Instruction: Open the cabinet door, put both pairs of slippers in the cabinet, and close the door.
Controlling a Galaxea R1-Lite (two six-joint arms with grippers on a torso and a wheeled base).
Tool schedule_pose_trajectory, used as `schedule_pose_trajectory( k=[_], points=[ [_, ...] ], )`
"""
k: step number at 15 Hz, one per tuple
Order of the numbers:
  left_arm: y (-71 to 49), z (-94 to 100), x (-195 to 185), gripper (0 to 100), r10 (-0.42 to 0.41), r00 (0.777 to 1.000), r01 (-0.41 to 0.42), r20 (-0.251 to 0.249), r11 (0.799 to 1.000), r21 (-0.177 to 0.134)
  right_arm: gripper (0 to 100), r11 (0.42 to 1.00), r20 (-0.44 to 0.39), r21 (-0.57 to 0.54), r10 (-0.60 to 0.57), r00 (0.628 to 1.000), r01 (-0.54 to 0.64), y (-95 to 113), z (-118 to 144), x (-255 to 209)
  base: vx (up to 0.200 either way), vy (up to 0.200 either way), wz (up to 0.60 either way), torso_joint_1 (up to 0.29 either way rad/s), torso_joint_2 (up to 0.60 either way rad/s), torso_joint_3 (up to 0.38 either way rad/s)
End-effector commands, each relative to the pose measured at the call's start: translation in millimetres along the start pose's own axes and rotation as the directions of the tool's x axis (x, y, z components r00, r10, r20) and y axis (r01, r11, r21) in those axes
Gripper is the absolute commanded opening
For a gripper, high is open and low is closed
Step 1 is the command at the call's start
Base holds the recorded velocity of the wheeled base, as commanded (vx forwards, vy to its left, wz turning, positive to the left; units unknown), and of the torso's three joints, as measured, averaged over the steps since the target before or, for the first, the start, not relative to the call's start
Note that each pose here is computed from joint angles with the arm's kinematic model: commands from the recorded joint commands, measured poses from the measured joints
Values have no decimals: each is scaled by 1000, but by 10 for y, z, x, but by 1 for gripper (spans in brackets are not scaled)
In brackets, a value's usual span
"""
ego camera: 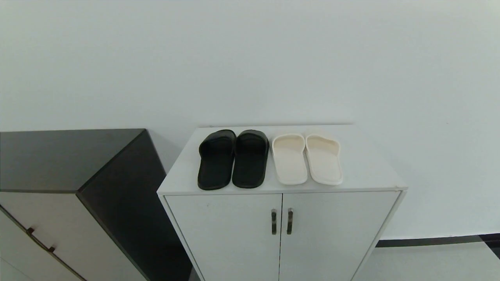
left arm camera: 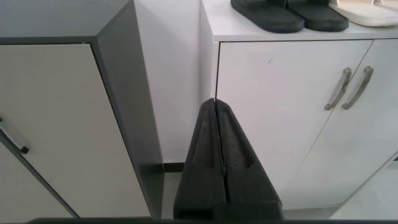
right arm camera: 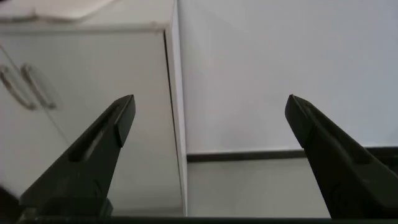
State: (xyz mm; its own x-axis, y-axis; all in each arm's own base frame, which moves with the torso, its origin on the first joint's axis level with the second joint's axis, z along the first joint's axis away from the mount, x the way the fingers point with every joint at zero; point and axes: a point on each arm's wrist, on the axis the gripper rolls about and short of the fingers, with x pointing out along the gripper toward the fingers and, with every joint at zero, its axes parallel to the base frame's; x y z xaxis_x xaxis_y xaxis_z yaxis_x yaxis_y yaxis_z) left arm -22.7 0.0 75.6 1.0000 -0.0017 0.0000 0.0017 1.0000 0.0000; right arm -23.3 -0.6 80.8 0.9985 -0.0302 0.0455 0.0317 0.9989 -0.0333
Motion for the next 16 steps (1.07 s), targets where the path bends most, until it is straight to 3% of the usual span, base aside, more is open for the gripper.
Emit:
schedule_pose_trajectory(
  k=[1,2,4,6,10,13,16],
  points=[
    [0,0,0,0,0,1000,0,0,1000,5,100,997,197,76,-11,980,-4,-22,589,-78,0,0,0,0,0,0],
    [0,0,0,0,0,1000,0,0,1000,6,100,997,170,73,1,985,-14,-22,740,-50,0,0,0,0,0,0],
    [0,0,0,0,-1,1000,1,0,1000,6,100,990,17,53,129,991,-130,10,716,118,0,0,0,0,0,0],
    [0,0,0,0,-1,1000,1,0,1000,9,100,972,-146,95,229,962,-217,37,761,456,0,0,0,0,0,0],
    [0,0,0,0,-1,1000,1,0,1000,11,100,942,-112,158,315,942,-296,210,1068,1199,0,0,0,0,0,0],
    [-1,0,0,0,-3,1000,3,0,1000,12,100,905,-132,277,369,920,-324,694,1278,1368,0,0,0,0,0,0],
    [-1,0,0,0,-6,1000,6,0,1000,18,100,902,-173,255,397,901,-349,1122,1373,1603,0,0,0,0,0,0]
  ],
)
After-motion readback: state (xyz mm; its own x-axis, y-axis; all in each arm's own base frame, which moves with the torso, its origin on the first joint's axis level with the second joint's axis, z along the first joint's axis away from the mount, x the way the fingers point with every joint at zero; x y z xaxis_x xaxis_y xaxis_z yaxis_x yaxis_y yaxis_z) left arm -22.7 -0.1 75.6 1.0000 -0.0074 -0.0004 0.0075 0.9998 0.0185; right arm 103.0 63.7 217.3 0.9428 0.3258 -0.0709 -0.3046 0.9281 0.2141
